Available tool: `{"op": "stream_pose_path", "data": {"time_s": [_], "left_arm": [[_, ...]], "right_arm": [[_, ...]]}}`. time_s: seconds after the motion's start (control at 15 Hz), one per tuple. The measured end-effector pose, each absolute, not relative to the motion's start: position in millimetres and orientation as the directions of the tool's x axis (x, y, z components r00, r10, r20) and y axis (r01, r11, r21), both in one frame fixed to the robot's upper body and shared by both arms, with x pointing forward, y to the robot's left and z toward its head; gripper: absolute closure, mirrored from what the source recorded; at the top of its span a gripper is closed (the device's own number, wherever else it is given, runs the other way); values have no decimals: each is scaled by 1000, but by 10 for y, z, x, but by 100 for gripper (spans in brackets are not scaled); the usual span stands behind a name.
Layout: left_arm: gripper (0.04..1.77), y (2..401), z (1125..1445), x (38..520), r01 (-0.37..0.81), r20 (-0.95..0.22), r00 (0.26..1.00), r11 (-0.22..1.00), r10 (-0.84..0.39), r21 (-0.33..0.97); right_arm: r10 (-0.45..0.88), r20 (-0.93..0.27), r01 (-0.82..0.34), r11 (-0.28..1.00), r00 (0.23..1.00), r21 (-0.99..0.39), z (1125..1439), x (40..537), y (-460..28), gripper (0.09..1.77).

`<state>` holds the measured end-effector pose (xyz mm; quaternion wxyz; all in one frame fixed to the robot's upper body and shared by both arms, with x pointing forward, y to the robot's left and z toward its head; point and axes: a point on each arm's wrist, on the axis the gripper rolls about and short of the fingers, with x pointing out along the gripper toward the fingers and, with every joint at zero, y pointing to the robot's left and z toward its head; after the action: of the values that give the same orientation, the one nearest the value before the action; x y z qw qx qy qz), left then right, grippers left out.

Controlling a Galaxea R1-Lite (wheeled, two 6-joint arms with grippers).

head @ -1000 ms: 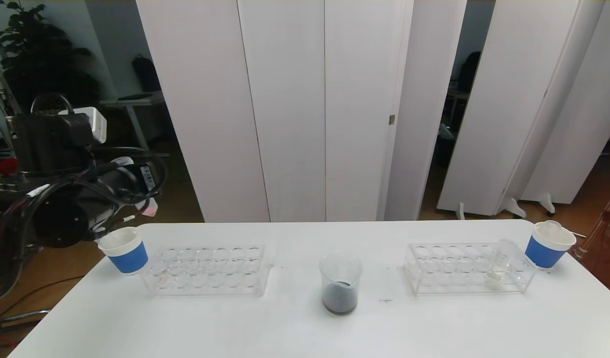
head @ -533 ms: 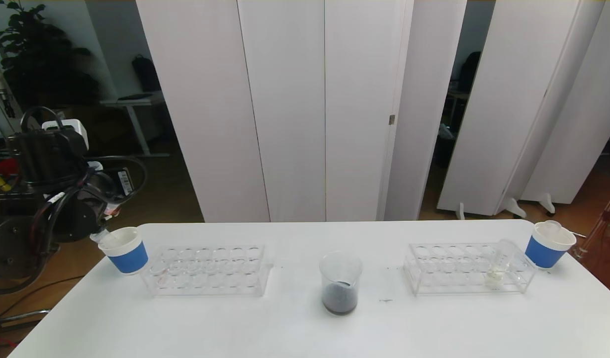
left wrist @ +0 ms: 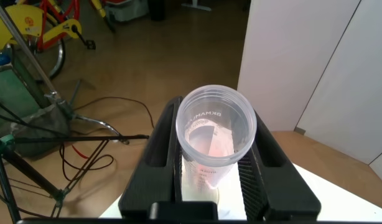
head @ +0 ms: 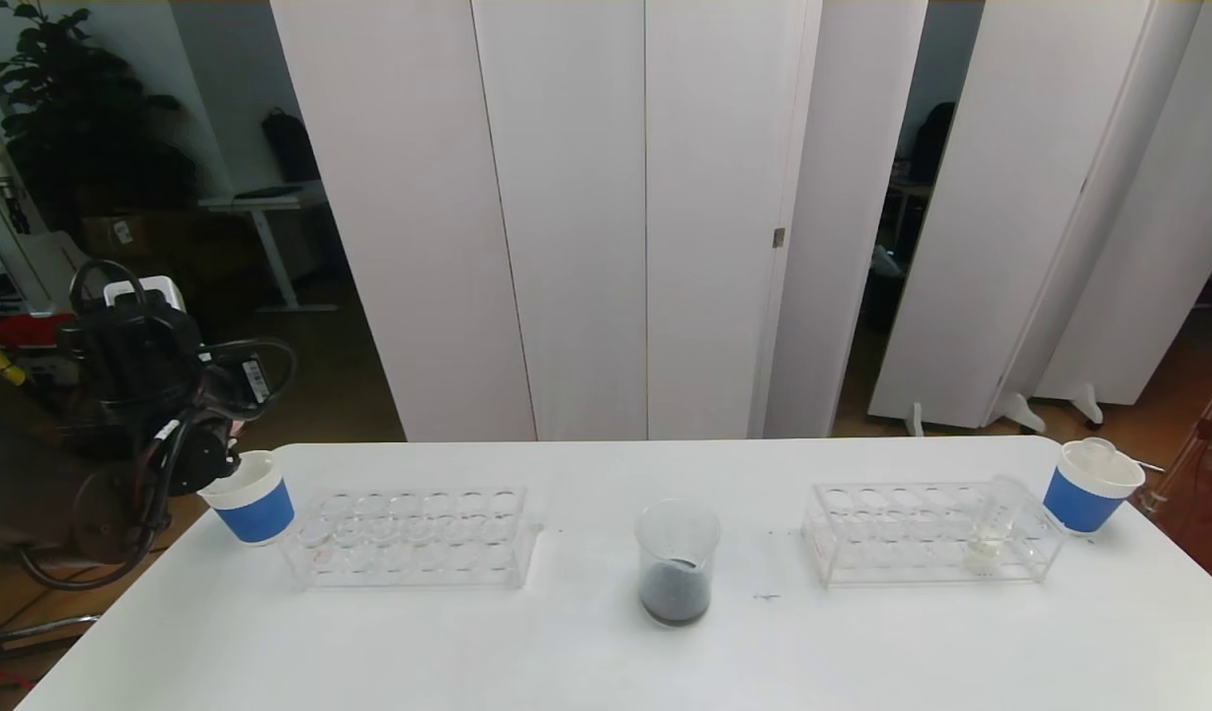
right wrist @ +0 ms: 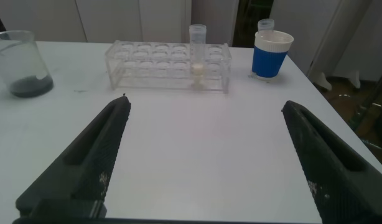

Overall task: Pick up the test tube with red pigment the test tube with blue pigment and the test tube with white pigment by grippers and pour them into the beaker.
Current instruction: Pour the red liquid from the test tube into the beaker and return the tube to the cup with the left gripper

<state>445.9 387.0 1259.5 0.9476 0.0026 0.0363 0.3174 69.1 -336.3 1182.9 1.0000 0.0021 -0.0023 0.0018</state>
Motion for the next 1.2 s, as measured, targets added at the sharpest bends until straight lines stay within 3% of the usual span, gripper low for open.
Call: {"op": "stream_pose_path", "data": {"time_s": [0.87, 1.2], "left_arm": [[122, 4100, 11850, 4607, -585, -154, 795, 809, 586, 58], [122, 4102, 11760, 4600, -583, -181, 791, 810, 585, 70]], "right_arm": [[4, 5, -4, 1000, 1000, 4, 11830, 691, -3363, 11], [4, 4, -4, 1000, 1000, 4, 11829, 691, -3363, 11]]}}
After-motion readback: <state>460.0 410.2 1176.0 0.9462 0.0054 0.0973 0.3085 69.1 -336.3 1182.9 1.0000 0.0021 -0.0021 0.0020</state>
